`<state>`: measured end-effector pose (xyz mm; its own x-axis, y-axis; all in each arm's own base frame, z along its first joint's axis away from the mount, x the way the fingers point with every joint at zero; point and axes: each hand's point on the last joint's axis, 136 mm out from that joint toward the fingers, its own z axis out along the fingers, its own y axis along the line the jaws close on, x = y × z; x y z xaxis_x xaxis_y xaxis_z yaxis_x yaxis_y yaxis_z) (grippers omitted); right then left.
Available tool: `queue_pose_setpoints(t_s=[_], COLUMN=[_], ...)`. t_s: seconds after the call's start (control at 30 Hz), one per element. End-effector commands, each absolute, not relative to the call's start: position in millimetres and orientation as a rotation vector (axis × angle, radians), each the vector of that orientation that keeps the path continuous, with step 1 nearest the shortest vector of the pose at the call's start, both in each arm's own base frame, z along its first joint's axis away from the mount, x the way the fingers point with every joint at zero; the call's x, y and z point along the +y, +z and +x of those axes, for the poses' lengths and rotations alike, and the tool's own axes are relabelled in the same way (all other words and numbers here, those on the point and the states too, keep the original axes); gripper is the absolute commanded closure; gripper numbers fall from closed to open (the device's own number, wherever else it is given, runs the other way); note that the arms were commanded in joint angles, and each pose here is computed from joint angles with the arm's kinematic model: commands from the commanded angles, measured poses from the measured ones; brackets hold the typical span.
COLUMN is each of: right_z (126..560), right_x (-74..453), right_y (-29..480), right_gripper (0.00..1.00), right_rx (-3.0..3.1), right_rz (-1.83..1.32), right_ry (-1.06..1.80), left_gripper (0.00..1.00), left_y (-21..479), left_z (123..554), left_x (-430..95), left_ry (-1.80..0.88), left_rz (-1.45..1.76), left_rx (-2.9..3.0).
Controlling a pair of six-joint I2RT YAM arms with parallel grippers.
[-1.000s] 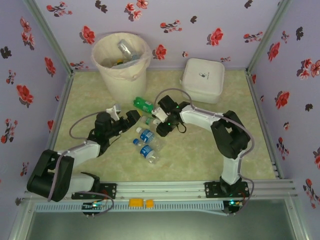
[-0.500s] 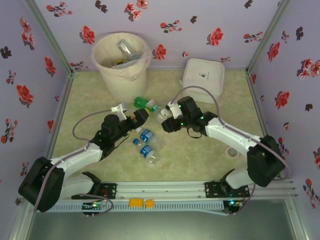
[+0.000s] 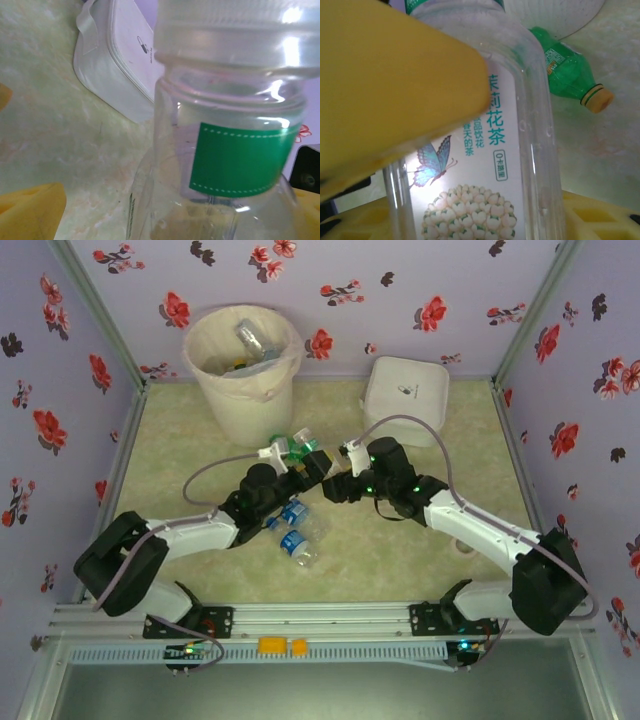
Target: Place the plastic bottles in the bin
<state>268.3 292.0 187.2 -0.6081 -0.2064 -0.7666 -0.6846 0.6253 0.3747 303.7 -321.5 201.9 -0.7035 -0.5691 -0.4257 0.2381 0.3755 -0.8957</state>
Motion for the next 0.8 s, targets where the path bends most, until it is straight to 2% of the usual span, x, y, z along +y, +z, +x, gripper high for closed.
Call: queue_pose_setpoints(t_s=[0.0, 0.33, 0.5, 0.6, 0.77], right_z=[266, 267, 266, 265, 262], right_x=[299, 299, 300, 299, 296], right_y=[204, 195, 200, 206, 210], right_gripper=[0.57, 0.56, 0.55, 0.48, 0.31], right_rx=[2.067, 2.088, 2.076, 2.051, 2.043], right_rz=[-0.721, -0.723, -0.702, -0.69, -0.674], right_ry=[0.916, 0.906, 0.918, 0.92, 0.93], left_gripper=[0.03, 0.3, 0.37, 0.44, 0.49], left_y=[225, 230, 233, 234, 236], left_z=[308, 304, 303, 302, 304], left_x=[-329, -329, -328, -325, -314], left_ry=[-1.458, -1.457, -1.461, -1.455, -1.386], left_rz=[-0.297, -0.269, -0.272, -0.278, -0.281], left_rx=[1.824, 1.805, 1.797, 1.789, 1.782])
